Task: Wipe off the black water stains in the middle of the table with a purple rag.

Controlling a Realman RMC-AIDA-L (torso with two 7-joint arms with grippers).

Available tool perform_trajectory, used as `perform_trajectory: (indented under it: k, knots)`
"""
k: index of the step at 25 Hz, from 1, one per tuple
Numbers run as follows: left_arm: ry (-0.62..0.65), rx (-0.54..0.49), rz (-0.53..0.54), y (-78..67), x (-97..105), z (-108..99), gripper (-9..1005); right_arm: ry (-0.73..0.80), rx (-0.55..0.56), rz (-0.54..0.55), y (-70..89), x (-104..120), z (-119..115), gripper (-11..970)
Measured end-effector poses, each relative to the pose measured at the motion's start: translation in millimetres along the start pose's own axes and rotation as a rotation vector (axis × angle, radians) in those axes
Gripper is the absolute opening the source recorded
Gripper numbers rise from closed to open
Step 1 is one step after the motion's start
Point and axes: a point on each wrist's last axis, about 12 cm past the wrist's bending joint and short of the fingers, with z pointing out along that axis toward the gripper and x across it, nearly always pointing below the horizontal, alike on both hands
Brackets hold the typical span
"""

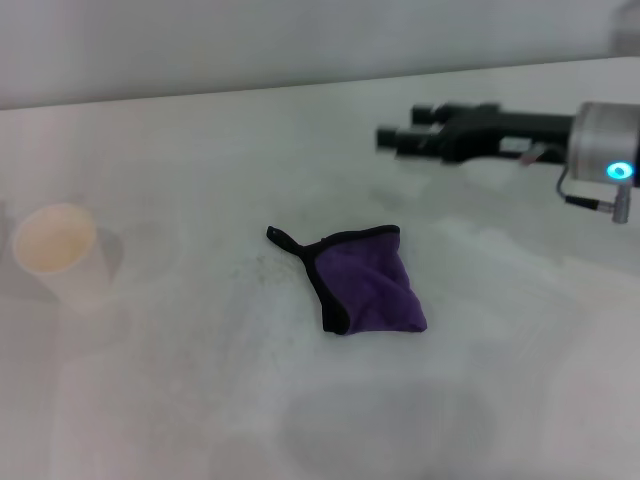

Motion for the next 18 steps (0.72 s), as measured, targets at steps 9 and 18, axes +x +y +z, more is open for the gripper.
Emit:
perform_trajectory:
  k: [9,18]
  knots:
    - [-0.001,0.000,-0.004,-0.7,0.3,-0.4,888,-0.372,0.252,-0.108,-33.6,44.2,-27.5,843]
    - [-0.005,0.004,-0.009,-1.9,-0.9,1.8,888,-0.417,0.521,-0.190,-40.4,85.4,-35.1,841]
